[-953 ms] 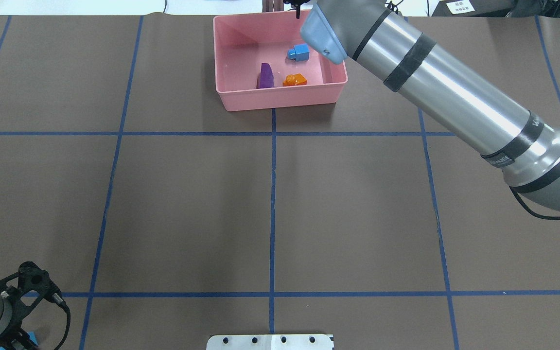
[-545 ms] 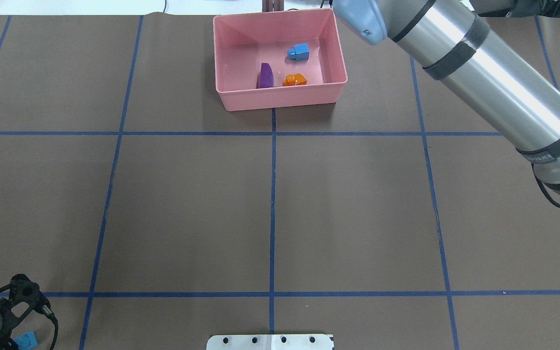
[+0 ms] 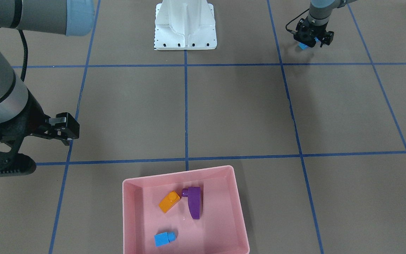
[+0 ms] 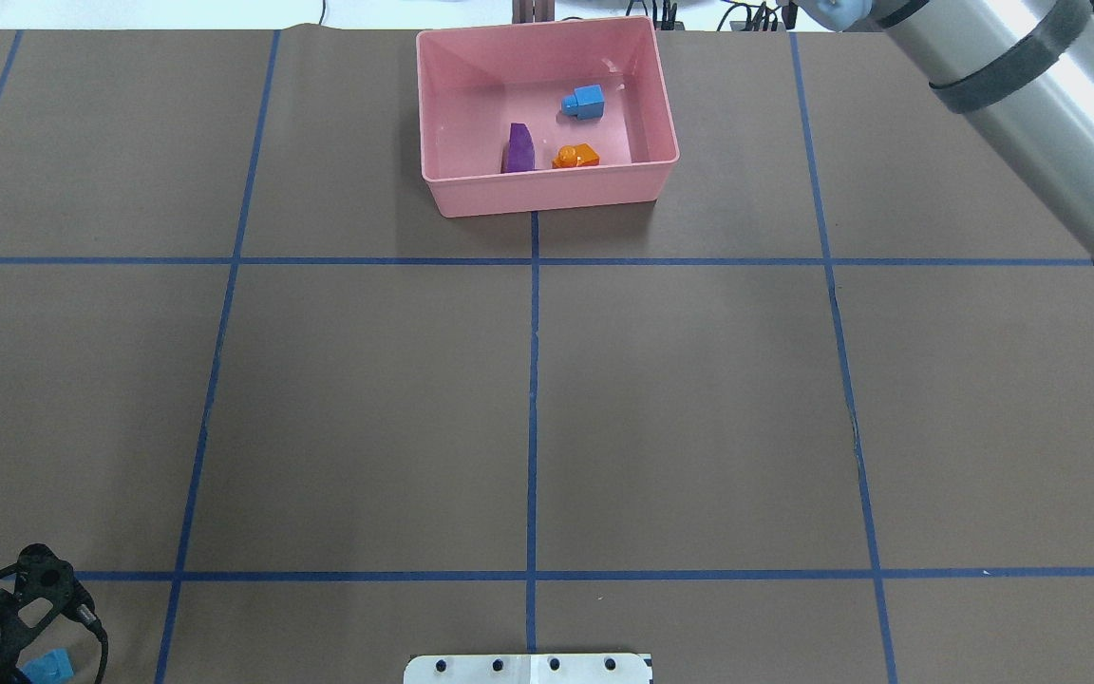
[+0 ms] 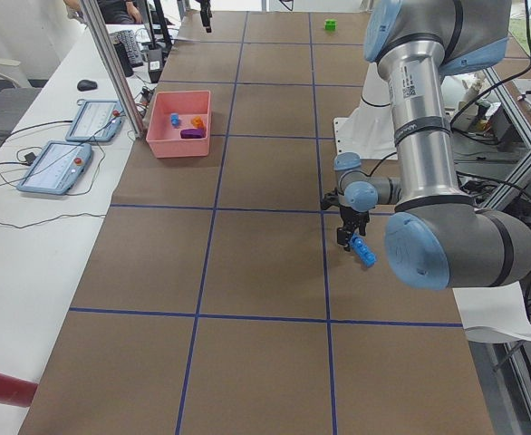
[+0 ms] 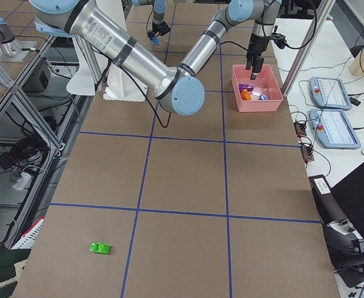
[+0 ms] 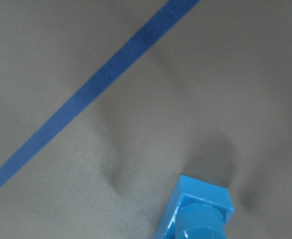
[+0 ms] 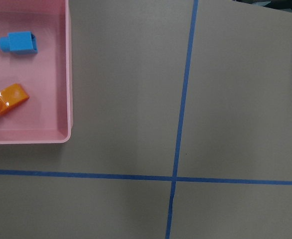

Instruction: Put all blocks into box

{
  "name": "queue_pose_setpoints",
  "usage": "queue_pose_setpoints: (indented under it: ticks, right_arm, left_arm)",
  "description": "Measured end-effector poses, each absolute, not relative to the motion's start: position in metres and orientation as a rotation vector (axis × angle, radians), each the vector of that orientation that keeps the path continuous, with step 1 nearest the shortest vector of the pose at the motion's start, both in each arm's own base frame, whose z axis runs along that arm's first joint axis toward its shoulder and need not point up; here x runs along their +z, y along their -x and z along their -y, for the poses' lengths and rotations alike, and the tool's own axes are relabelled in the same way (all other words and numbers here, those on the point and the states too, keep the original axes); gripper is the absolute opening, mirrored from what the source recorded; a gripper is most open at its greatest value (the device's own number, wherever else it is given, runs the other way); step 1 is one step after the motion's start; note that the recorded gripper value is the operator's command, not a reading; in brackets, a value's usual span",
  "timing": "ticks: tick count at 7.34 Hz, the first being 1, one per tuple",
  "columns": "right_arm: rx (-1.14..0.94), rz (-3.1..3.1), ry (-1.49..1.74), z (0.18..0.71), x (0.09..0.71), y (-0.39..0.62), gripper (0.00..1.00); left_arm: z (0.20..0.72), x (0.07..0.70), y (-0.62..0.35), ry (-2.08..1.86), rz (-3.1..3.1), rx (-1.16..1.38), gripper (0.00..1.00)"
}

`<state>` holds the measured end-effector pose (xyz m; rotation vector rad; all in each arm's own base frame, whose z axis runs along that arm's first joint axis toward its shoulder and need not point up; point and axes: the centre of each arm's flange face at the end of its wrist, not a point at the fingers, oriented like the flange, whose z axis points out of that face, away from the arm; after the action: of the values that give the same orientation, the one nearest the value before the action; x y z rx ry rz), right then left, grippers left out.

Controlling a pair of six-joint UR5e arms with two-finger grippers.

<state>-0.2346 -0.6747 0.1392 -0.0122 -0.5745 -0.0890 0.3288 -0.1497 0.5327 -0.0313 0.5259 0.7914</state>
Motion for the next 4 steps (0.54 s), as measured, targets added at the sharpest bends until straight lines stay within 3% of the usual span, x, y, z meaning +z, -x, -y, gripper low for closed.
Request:
queue_pose_setpoints:
  ticks: [1,2,3,4]
  right_arm:
    - [-0.092,0.573,0.014,0.675,0.140,0.231,1.00]
    - [-0.093,0.573,0.016,0.675,0.141,0.230,1.00]
    - [-0.093,0.572,0.016,0.675,0.141,0.230,1.00]
    - [-0.093,0.572,0.017,0.675,0.141,0.229,1.00]
  left_arm:
    - [0.147,0.532,-0.330,0.035,-0.527,0.796,1.00]
    - [0.142,0.533,-0.332,0.043,-0.526,0.800,0.71]
    - [0.136,0.532,-0.334,0.052,-0.528,0.798,0.19]
    - [0.133,0.531,-0.336,0.056,-0.531,0.795,0.00]
